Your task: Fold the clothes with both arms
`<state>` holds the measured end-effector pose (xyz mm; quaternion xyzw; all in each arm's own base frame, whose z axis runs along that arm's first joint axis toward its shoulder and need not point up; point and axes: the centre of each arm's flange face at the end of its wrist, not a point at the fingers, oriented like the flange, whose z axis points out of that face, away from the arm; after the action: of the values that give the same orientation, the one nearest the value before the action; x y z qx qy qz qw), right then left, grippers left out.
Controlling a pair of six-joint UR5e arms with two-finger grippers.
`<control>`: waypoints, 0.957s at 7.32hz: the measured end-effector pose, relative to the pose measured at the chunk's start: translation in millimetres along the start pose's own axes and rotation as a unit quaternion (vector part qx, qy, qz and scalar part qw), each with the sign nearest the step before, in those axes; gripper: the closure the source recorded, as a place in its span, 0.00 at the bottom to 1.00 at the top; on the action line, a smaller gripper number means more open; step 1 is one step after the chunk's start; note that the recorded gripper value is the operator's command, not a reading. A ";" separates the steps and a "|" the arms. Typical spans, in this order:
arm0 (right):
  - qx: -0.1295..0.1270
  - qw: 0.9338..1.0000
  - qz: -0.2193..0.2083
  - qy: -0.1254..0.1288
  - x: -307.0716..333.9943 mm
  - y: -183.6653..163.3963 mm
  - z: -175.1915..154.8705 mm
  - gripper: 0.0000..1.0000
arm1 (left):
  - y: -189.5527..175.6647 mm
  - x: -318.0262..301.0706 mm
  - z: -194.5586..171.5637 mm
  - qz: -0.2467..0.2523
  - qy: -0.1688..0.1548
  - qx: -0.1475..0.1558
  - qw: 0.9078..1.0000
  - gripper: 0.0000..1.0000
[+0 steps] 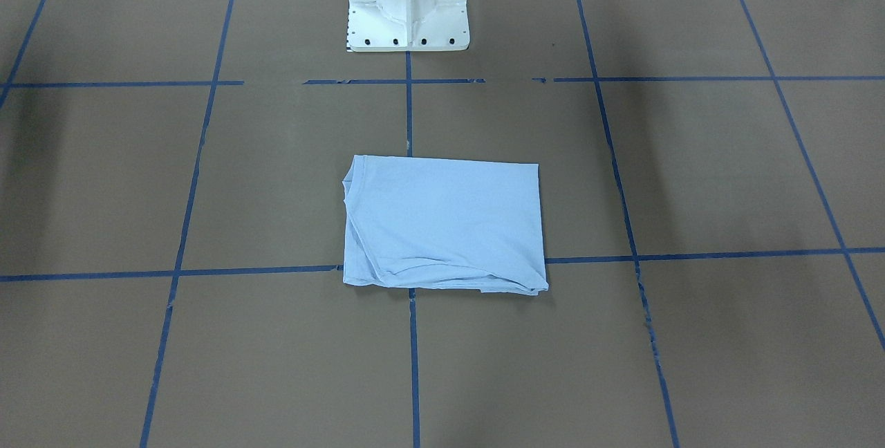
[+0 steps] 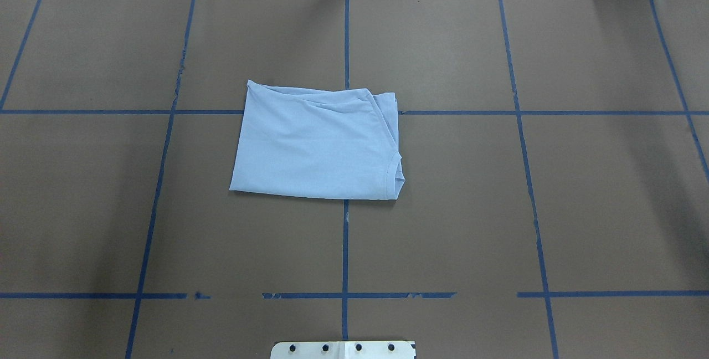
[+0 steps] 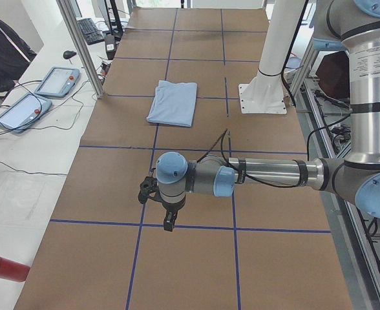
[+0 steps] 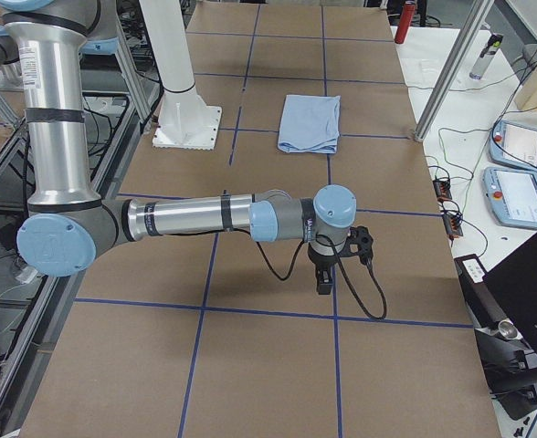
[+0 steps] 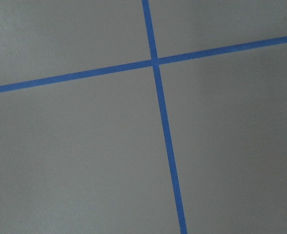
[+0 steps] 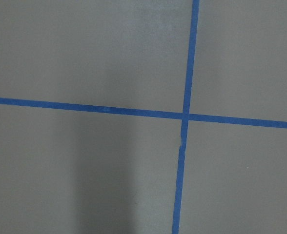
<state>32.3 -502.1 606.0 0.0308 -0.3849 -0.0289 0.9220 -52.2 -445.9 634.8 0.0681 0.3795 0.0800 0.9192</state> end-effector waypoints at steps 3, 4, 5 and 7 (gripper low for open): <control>0.013 1.000 -0.015 -0.004 3.4 14.7 4.6 0.00 | -7.2 8.5 -6.3 0.030 0.000 0.027 0.999 0.00; 0.014 1.000 -0.017 -0.001 2.6 20.1 4.1 0.00 | -5.8 9.2 -6.2 0.032 0.004 0.029 0.999 0.00; 0.015 1.000 -0.021 0.002 -1.7 22.6 0.6 0.00 | -4.5 9.2 -5.7 0.031 0.007 0.029 0.999 0.00; 0.015 0.999 -0.021 0.037 0.4 31.2 -2.5 0.00 | -3.5 9.0 -5.9 0.030 0.008 0.029 0.999 0.00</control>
<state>35.2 -471.0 607.0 0.0539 -0.3504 -0.0417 0.9341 -49.7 -447.2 623.8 0.1057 0.3867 0.0972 0.9109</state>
